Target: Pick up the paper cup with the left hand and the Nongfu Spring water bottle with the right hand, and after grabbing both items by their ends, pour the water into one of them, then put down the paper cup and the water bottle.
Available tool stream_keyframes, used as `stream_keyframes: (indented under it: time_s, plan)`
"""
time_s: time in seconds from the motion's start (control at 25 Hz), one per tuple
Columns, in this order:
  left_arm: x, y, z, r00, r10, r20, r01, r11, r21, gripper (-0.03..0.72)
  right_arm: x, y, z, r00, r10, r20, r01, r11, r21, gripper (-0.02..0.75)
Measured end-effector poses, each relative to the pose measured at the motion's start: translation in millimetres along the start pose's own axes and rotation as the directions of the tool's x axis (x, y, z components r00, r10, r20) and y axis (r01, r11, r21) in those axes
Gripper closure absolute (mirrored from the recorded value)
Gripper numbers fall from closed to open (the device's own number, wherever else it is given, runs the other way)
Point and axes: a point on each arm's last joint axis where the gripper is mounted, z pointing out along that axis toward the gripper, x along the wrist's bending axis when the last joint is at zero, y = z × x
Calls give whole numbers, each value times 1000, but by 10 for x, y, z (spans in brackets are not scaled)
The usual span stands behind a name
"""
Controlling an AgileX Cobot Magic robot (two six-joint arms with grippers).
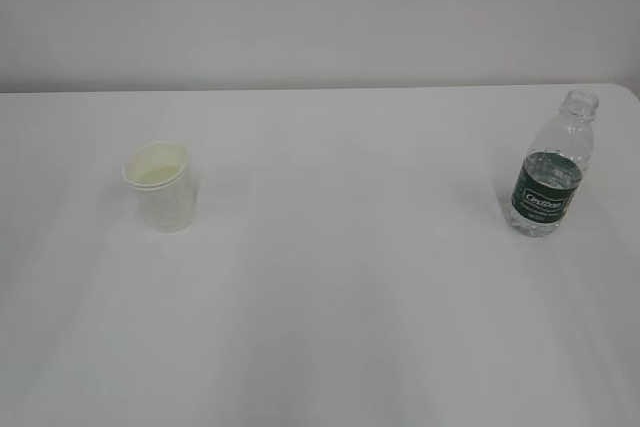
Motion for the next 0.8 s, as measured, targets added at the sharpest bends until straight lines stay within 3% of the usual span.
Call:
stream_keyframes:
  time_s: [0.2,0.36,0.64,0.8]
  plan:
    - [6,93,-376,999,39,-11,-39,998,-51,105,-45,109,-272,1000,7,21,-7,1000,-11,153]
    - [11,78,-609,999,44,-15,-45,998,-34,139,-62,117,-457,999,12,33,-12,1000,-20,153]
    - [18,-51,-830,999,45,-19,-43,995,86,163,-75,53,-709,999,21,47,-20,1000,-17,153]
    - [23,-138,-924,999,46,-21,-42,985,167,164,-79,1,-747,999,23,49,-25,998,51,153]
